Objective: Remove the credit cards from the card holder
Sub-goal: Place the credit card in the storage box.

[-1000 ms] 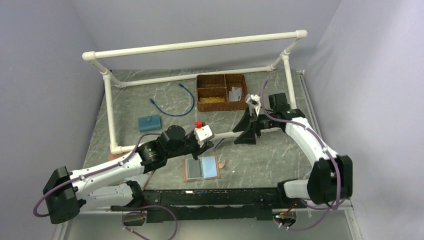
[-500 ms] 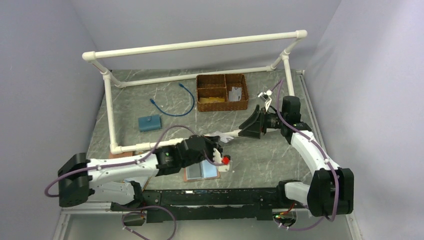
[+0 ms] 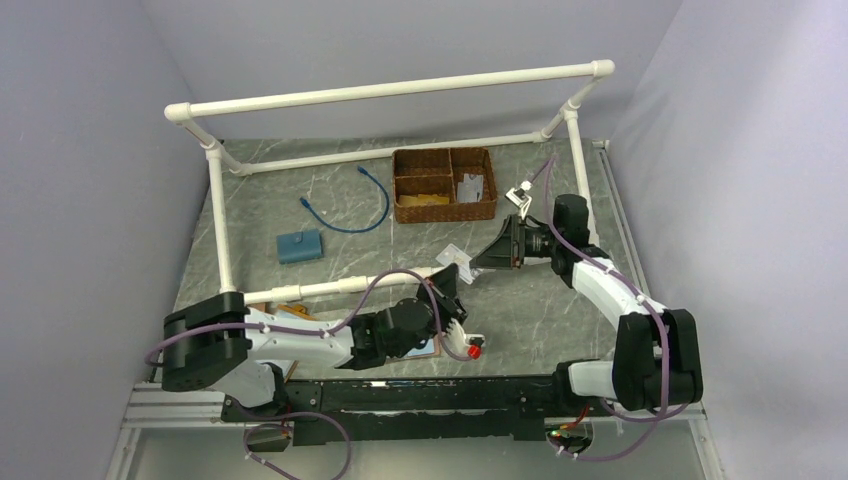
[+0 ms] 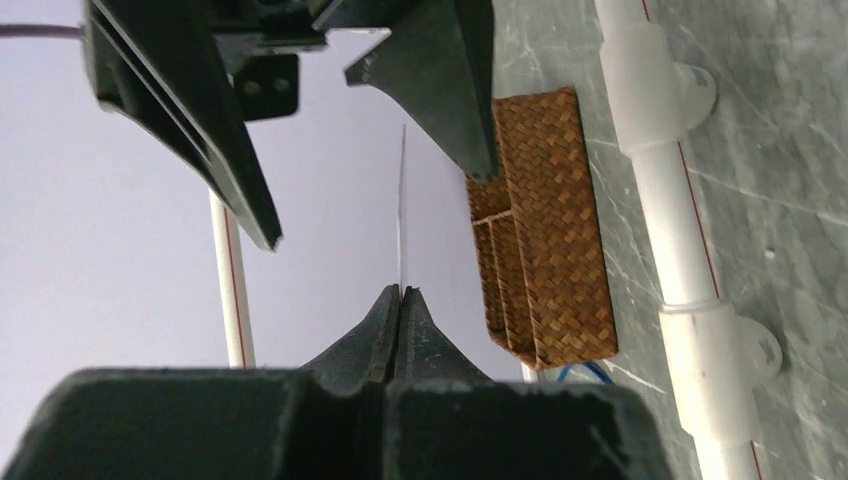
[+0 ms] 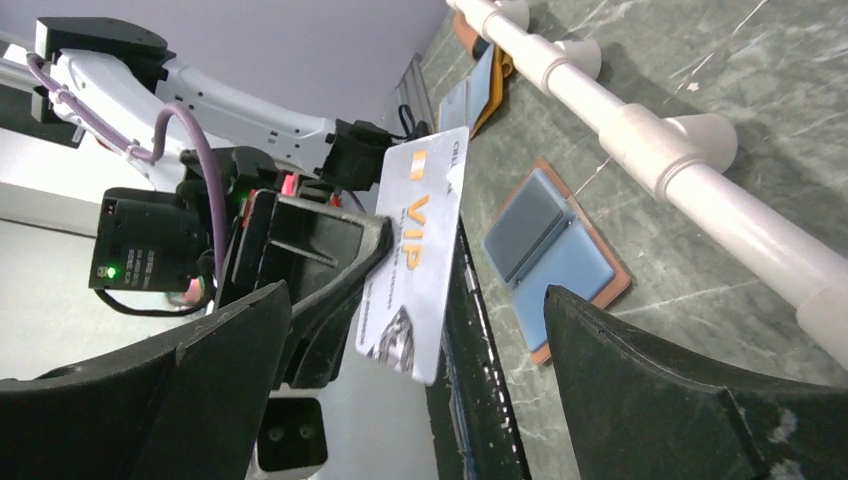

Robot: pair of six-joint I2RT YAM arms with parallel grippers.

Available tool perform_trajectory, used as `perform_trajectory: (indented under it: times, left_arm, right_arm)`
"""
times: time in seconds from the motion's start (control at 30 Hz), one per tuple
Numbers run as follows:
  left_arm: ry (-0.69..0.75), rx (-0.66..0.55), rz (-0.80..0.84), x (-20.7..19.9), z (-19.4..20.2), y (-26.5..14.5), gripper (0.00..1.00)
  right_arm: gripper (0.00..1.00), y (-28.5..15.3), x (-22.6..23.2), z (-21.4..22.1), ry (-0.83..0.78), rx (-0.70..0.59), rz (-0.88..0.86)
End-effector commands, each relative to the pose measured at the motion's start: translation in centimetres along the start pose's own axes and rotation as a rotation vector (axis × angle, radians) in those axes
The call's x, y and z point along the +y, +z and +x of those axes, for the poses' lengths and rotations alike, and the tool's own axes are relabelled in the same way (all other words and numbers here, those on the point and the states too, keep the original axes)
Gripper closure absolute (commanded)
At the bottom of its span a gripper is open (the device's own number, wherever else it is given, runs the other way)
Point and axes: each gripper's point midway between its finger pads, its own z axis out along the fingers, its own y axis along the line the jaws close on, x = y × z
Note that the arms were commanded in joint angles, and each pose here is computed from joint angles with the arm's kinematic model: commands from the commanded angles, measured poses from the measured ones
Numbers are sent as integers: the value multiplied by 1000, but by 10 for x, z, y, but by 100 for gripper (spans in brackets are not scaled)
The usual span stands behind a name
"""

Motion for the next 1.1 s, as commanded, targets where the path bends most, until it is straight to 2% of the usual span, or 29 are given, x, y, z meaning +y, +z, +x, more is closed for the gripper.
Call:
perform_trajectory:
  times: [0.0, 0.13, 0.2, 0.23, 0.33, 0.4, 0.43, 0.47, 0.5, 0.57, 0.6, 0.63, 0.8, 0.9, 1.0, 1.07]
  left_arm:
    - [-9, 12, -167, 39, -10, 1, 100]
    - [-13, -5, -168, 39, -21, 5, 100]
    - [-14, -8, -168, 39, -24, 6, 100]
    - [-14, -9, -166, 39, -25, 7, 100]
    - [-19, -5, -163, 38, -26, 8, 100]
    - [-28, -1, -163, 36, -25, 8, 100]
    - [-38, 2, -165, 36, -25, 8, 100]
    - [-49, 3, -164, 35, -25, 8, 98]
    - [-67, 5, -165, 34, -25, 7, 86]
    - [-129, 9, -157, 28, -24, 5, 48]
    - [-186, 6, -157, 26, -24, 4, 33]
    - [-248, 8, -142, 20, -24, 2, 25]
    - [-617, 79, 54, -12, -20, -13, 10]
    - [-812, 123, 133, -21, -12, -26, 2]
    - [-1008, 159, 266, -32, 9, -37, 0]
    - [-1159, 165, 269, -25, 32, -42, 1]
  right_arm:
    - [0, 4, 6, -7, -24, 9, -17]
    - [6, 5, 9, -7, -9, 18, -33]
    - [16, 5, 10, -5, 11, 22, -38]
    - [24, 6, 10, -5, 18, 21, -39]
    - [65, 7, 10, -6, 23, 19, -42]
    - [97, 7, 12, -6, 16, 23, -48]
    - [100, 7, 11, -6, 13, 24, -45]
    - [100, 7, 11, -7, -3, 24, -44]
    - [100, 7, 11, -8, -11, 25, -41]
    - [100, 7, 9, -10, -37, 23, -29]
    - [100, 7, 8, -10, -55, 23, -20]
    - [100, 7, 6, -13, -81, 21, -6]
    - [100, 6, -6, -34, -216, 6, 114]
    - [100, -1, -25, -63, -370, -28, 274]
    - [100, -8, -42, -102, -492, -116, 417]
    - [100, -12, -51, -126, -540, -171, 485]
